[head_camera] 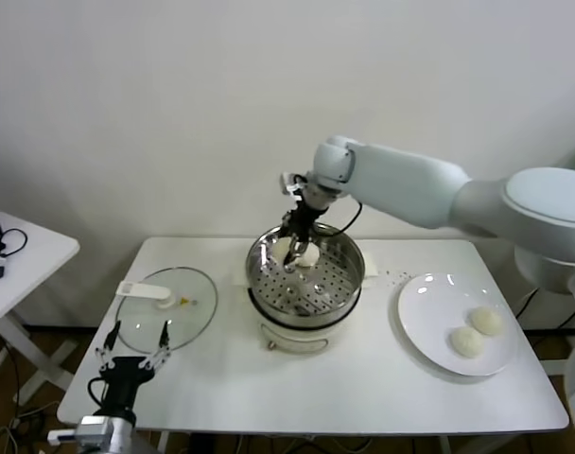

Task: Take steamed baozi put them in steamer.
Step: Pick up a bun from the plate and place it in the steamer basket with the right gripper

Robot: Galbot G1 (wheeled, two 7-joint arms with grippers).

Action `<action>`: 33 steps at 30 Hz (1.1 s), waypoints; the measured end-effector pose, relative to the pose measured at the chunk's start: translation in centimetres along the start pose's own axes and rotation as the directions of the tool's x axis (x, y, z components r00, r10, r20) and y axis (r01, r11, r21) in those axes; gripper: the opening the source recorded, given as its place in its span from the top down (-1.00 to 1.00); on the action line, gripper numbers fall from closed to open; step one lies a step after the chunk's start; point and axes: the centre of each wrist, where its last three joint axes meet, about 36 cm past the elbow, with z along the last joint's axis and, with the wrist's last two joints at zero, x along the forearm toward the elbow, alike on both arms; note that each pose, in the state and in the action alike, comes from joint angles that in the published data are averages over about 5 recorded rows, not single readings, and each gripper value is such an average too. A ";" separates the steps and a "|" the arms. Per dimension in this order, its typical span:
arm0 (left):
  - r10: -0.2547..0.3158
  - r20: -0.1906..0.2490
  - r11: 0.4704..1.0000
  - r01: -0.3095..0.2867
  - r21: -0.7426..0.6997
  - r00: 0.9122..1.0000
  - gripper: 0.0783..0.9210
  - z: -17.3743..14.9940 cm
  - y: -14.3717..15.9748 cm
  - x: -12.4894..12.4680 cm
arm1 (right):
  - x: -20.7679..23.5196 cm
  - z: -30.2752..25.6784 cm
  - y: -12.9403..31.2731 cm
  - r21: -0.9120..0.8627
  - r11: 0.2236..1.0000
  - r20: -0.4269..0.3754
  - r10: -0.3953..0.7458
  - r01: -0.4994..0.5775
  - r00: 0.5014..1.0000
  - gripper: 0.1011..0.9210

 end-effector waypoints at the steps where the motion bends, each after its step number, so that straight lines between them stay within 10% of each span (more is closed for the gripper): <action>1: -0.001 -0.002 1.000 0.001 0.000 1.000 -0.77 0.0 0.0 0.0 | -0.4 0.0 0.1 0.002 1.000 -0.003 -0.004 0.004 1.000 -0.40; 33: 0.000 -0.011 1.000 0.000 0.000 1.000 -0.77 0.5 0.0 0.1 | -5.6 -0.5 1.1 0.032 0.999 -0.022 -0.039 0.040 0.999 -0.59</action>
